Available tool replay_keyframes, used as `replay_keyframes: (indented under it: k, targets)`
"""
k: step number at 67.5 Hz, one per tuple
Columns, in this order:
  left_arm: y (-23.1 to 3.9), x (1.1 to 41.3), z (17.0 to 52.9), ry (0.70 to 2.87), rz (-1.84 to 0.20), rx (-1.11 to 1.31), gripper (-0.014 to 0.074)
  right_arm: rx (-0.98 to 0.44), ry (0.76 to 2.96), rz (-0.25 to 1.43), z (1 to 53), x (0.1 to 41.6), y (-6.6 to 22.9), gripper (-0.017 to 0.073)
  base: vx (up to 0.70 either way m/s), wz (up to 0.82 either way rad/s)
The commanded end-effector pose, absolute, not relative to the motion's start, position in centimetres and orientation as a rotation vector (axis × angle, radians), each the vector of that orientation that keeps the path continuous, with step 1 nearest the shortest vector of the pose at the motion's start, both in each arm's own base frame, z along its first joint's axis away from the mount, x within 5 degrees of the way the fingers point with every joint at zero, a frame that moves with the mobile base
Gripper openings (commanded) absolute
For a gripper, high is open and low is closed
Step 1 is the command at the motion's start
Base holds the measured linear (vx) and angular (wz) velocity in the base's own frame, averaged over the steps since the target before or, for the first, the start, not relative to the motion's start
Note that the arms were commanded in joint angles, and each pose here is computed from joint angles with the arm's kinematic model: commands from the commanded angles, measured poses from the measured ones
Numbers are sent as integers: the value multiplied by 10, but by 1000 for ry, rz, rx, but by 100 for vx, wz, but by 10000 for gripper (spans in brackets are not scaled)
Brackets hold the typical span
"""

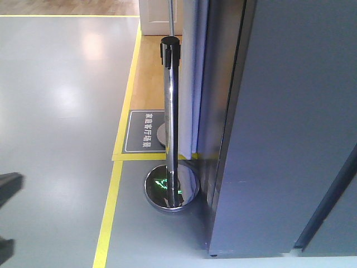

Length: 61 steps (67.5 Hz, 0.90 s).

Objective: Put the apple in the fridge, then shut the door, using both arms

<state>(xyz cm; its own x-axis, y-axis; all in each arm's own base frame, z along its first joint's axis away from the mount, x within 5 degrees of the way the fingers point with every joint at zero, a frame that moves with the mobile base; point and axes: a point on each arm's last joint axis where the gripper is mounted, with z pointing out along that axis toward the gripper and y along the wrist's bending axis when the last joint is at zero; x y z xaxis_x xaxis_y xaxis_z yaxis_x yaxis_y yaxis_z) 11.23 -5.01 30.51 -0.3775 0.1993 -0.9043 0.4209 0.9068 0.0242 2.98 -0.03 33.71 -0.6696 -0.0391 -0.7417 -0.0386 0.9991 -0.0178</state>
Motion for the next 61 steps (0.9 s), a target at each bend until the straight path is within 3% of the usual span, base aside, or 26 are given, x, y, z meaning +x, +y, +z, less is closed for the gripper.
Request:
replay_keyframes:
  k: [1,18,42,61]
  targets:
    - [-37,105,311,1787,-239,314,-6,-55,2238,-8,348,34,-1,-2,0,0]
    - [-10,77,271,1581,-99,105,-6,-55,2238,-8,348,34,-1,-2,0,0]
    - [0,56,206,1424,-63,-45,-6,-55,2238,-8,348,34,-1,-2,0,0]
    - [-1,56,200,1477,-82,-60,-6,-55,2245,-8,347,33,-1,-2,0,0]
